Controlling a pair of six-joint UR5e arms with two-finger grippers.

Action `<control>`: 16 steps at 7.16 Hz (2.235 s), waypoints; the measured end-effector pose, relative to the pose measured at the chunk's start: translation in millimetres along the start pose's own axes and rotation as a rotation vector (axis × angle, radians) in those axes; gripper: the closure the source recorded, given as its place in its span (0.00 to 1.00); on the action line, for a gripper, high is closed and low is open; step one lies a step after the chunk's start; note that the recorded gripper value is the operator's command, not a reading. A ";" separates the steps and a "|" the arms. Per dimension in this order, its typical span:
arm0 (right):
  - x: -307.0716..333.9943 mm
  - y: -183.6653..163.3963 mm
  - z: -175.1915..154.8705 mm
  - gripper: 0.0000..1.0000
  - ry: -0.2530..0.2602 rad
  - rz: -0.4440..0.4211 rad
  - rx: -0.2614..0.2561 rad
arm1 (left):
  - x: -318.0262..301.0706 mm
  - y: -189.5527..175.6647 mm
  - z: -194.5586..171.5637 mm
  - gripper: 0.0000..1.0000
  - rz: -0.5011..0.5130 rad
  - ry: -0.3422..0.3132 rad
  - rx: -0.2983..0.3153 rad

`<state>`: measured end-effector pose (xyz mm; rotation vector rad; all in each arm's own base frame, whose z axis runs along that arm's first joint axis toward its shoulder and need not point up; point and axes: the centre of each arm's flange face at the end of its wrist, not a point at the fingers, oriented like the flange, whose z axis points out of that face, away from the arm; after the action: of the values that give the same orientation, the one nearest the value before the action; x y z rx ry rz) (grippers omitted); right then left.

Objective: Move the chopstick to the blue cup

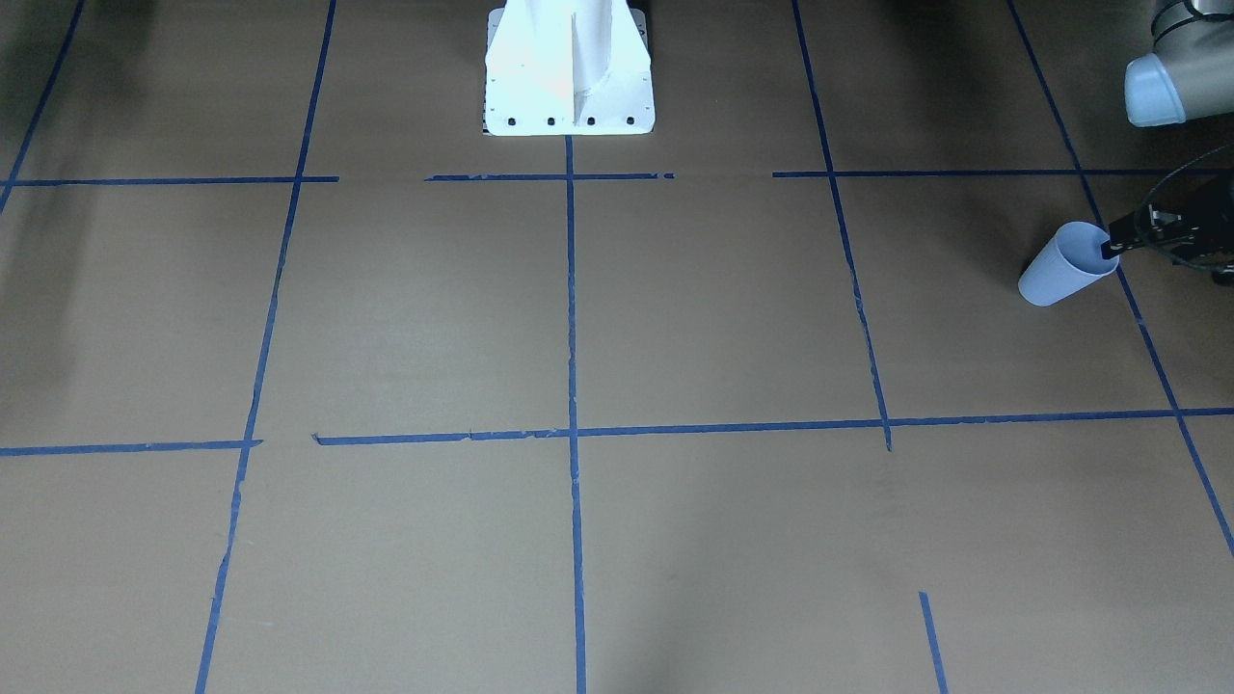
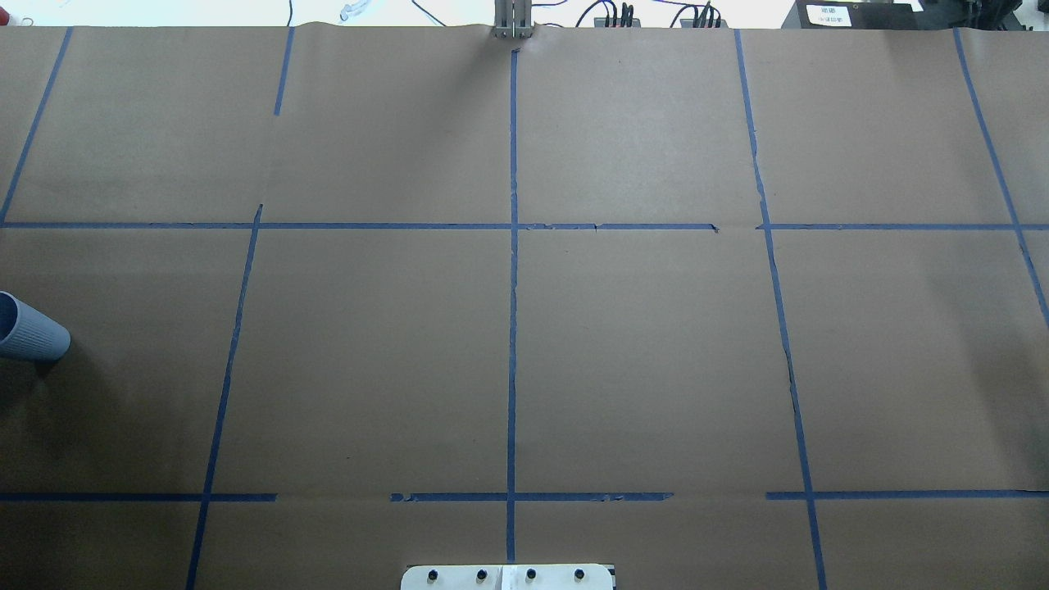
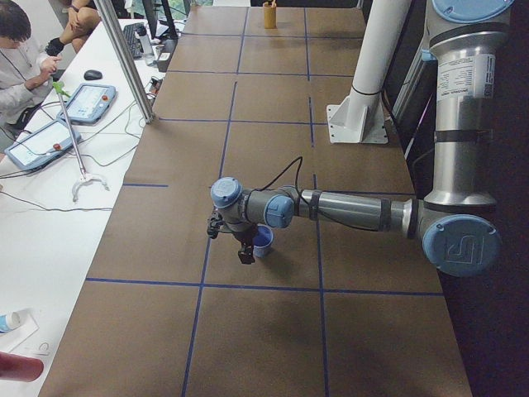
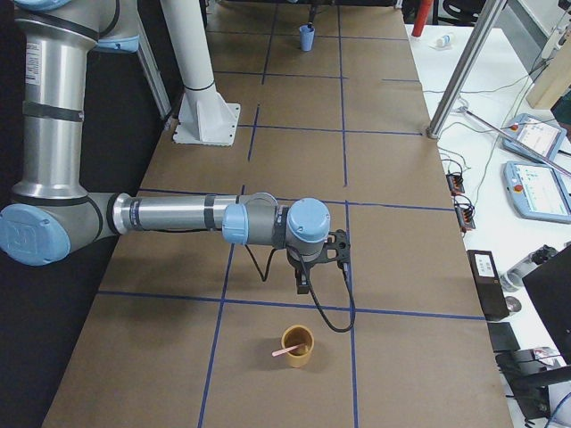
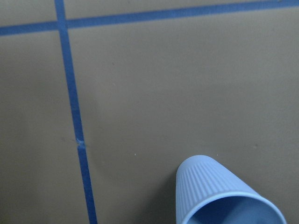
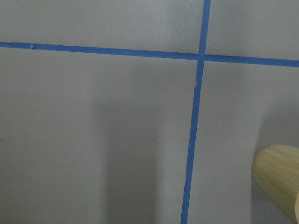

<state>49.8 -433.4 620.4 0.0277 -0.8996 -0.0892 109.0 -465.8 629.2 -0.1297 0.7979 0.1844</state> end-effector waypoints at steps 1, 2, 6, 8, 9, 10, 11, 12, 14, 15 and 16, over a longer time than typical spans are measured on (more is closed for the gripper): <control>-1.2 -0.9 0.2 0.00 -0.002 0.001 0.000 | 3.4 -1.3 7.6 0.47 0.007 -0.001 -0.015; -1.3 -1.6 0.4 0.00 -0.003 0.002 0.000 | 3.6 -1.8 12.8 0.75 0.008 -0.003 -0.025; -0.3 -2.8 6.2 0.00 -0.045 0.015 -0.010 | 12.7 -10.0 12.8 1.00 0.015 0.018 -0.027; 0.4 -3.4 9.5 0.00 -0.082 0.028 -0.014 | 63.8 -36.7 -17.0 1.00 -0.059 0.162 -0.012; 0.0 -3.8 9.7 0.00 -0.090 0.029 -0.014 | 108.4 -58.6 -48.1 1.00 -0.117 0.224 0.012; -0.2 -4.0 9.8 0.00 -0.094 0.030 -0.013 | 174.3 -77.1 -78.8 1.00 -0.171 0.267 0.028; -0.4 -4.6 9.7 0.00 -0.095 0.030 -0.013 | 262.3 -86.3 -94.2 1.00 -0.207 0.282 0.030; -1.1 -5.8 9.1 0.00 -0.095 0.030 -0.011 | 363.3 -84.2 -93.1 1.00 -0.240 0.266 0.048; -2.8 -8.3 7.6 0.00 -0.094 0.042 -0.008 | 513.9 -50.3 -60.1 1.00 -0.249 0.223 0.130; -2.9 -8.5 7.4 0.00 -0.094 0.045 -0.008 | 561.4 -36.4 -41.7 1.00 -0.226 0.204 0.170; -3.6 -8.8 6.9 0.00 -0.093 0.045 -0.007 | 591.6 -31.5 -28.9 1.00 -0.215 0.192 0.189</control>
<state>41.6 -441.7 621.3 -0.0037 -0.9927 -0.0517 499.8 -433.8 184.2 -0.0540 0.9812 -0.1091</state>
